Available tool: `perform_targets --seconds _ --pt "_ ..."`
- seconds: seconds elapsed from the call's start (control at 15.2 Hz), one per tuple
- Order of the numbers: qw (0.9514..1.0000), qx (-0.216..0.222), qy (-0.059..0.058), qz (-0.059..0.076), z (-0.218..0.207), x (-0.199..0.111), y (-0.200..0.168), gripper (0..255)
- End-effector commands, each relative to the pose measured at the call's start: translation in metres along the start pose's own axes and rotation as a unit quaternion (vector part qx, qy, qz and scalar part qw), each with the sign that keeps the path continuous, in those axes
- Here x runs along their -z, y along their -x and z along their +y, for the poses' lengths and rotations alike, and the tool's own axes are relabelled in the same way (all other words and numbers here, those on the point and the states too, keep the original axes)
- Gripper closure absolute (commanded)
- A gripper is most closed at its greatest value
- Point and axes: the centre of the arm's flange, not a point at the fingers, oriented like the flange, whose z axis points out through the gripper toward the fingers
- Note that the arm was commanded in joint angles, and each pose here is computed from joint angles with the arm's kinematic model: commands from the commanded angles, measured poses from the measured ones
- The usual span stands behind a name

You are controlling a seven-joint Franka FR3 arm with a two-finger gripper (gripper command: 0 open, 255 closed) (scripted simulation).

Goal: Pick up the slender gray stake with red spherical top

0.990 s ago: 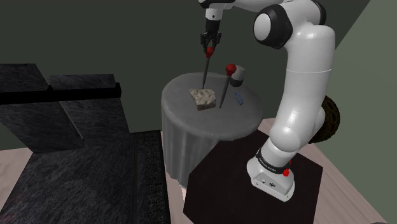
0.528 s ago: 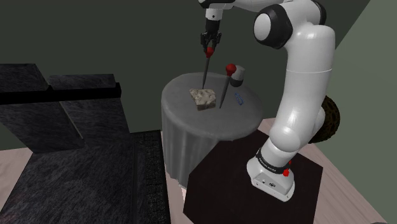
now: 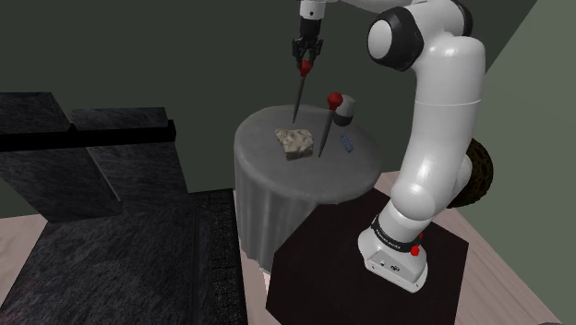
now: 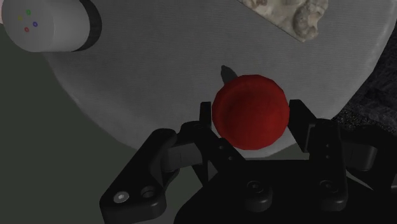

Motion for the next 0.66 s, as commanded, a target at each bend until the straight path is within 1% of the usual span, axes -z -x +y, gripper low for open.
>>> perform_targets --seconds 0.0,0.46,0.59 --pt "1.0 0.0 0.0 0.0 -0.001 0.01 0.001 255" --pt "1.0 0.0 0.0 0.0 -0.002 0.047 0.004 255" --pt "1.0 0.0 0.0 0.0 -0.002 0.048 0.004 255"
